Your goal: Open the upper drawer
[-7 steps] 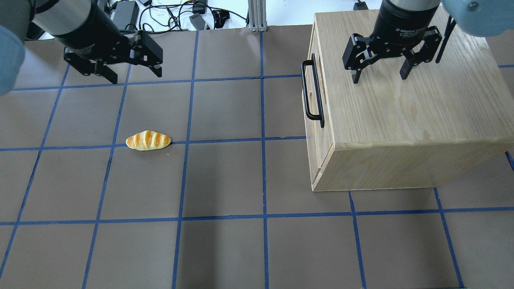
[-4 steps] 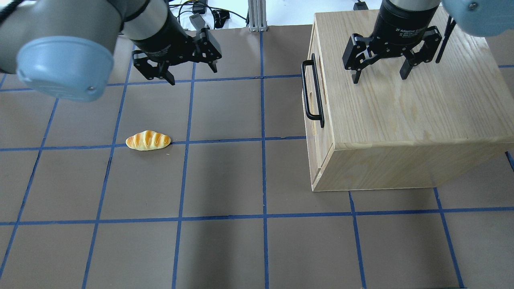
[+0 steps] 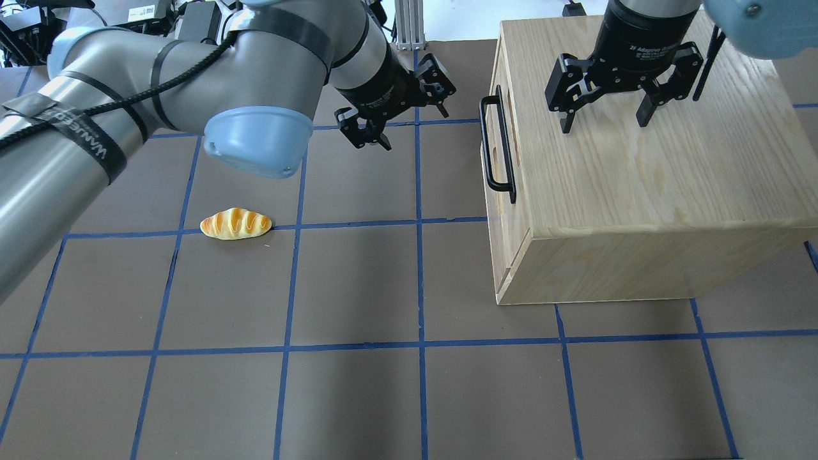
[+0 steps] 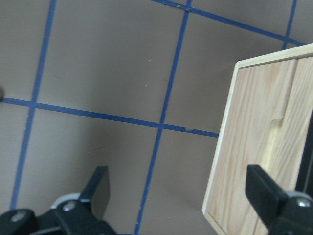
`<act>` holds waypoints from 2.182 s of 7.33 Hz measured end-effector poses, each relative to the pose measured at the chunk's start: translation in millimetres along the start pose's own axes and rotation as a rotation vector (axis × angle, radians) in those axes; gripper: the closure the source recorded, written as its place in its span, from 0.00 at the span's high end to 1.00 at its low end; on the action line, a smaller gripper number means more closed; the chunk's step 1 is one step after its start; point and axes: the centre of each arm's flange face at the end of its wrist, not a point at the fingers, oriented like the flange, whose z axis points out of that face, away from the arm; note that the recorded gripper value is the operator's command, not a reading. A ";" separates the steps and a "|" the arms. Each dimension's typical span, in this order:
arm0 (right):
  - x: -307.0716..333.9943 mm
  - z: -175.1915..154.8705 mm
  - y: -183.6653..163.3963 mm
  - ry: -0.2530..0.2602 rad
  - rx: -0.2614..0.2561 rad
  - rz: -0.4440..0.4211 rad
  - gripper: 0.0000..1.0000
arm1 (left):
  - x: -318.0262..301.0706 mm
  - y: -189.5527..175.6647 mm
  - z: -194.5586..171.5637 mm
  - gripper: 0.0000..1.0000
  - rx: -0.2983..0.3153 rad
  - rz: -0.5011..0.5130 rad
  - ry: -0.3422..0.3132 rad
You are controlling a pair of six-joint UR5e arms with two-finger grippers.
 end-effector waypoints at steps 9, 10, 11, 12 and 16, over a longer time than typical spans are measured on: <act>0.0 -0.2 0.0 0.000 0.000 -0.001 1.00 | 29.9 13.8 55.7 1.00 -0.110 -0.009 0.122; 0.1 -0.2 -0.1 0.000 0.000 -0.001 1.00 | 29.6 12.8 59.6 1.00 -0.107 0.010 0.121; 0.3 -0.2 -0.1 0.000 0.001 0.000 1.00 | 29.3 12.0 62.1 1.00 -0.104 0.039 0.120; 0.2 -0.3 -0.1 0.000 0.001 -0.001 1.00 | 29.2 12.0 62.1 1.00 -0.101 0.064 0.121; 0.2 -0.3 -0.1 0.000 0.001 -0.001 1.00 | 24.8 13.5 65.9 1.00 -0.102 0.130 0.115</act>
